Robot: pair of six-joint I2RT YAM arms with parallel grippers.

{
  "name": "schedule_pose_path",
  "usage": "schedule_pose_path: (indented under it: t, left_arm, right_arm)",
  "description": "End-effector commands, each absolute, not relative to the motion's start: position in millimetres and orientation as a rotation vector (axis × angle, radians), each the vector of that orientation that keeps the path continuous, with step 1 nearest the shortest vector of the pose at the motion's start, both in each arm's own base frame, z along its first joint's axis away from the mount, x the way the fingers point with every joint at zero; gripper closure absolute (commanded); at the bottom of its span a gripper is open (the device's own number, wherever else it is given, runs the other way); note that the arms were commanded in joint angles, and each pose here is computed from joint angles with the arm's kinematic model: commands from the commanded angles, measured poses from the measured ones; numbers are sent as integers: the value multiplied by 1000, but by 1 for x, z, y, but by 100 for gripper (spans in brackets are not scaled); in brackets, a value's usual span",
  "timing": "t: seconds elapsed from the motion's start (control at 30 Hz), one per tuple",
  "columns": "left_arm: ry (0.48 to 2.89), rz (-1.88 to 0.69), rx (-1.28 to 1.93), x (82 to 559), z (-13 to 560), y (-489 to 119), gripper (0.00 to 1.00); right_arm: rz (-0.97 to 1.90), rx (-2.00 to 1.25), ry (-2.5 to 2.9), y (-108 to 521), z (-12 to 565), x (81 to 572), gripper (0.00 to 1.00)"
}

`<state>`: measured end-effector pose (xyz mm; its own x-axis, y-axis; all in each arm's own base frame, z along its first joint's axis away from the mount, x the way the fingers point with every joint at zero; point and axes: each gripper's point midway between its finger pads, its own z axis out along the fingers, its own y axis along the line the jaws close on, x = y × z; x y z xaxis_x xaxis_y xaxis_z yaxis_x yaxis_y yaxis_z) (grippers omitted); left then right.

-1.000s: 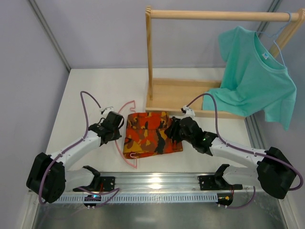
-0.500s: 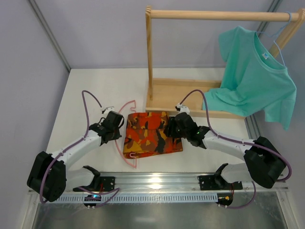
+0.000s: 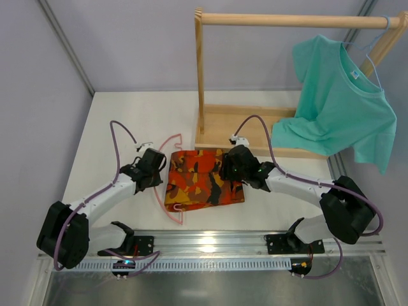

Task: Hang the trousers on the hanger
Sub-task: Place trousers on hanger

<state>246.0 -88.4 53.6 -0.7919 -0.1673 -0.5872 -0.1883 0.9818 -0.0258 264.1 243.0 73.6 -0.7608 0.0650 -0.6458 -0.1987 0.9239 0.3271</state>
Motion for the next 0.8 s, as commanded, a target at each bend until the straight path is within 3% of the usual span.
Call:
schedule_pose_path:
  t: [0.0, 0.23, 0.3, 0.33, 0.4, 0.53, 0.6, 0.77]
  left_arm:
    - [2434, -6, -276, 262, 61, -96, 100]
    - [2429, 4, -286, 263, 61, -94, 100]
    - [2429, 0, -299, 264, 60, -95, 100]
    - [2432, 7, -303, 264, 59, -94, 100]
    - [2440, 28, -320, 264, 54, -93, 100]
    - [2415, 106, -385, 265, 50, -81, 100]
    - [2387, 147, -405, 264, 56, -73, 100]
    - [2378, 199, -405, 264, 58, -65, 100]
  right_arm:
    - [507, -118, 2367, 249, 76, 273, 51]
    - [518, -126, 2388, 255, 72, 273, 53]
    - [535, -122, 2395, 259, 71, 272, 62]
    - [542, -118, 2391, 261, 74, 273, 81]
    - [541, -116, 2399, 261, 76, 272, 96]
    - [506, -65, 2360, 250, 111, 272, 96]
    - [346, 17, 2400, 214, 104, 271, 96]
    - [329, 256, 2434, 168, 79, 261, 96]
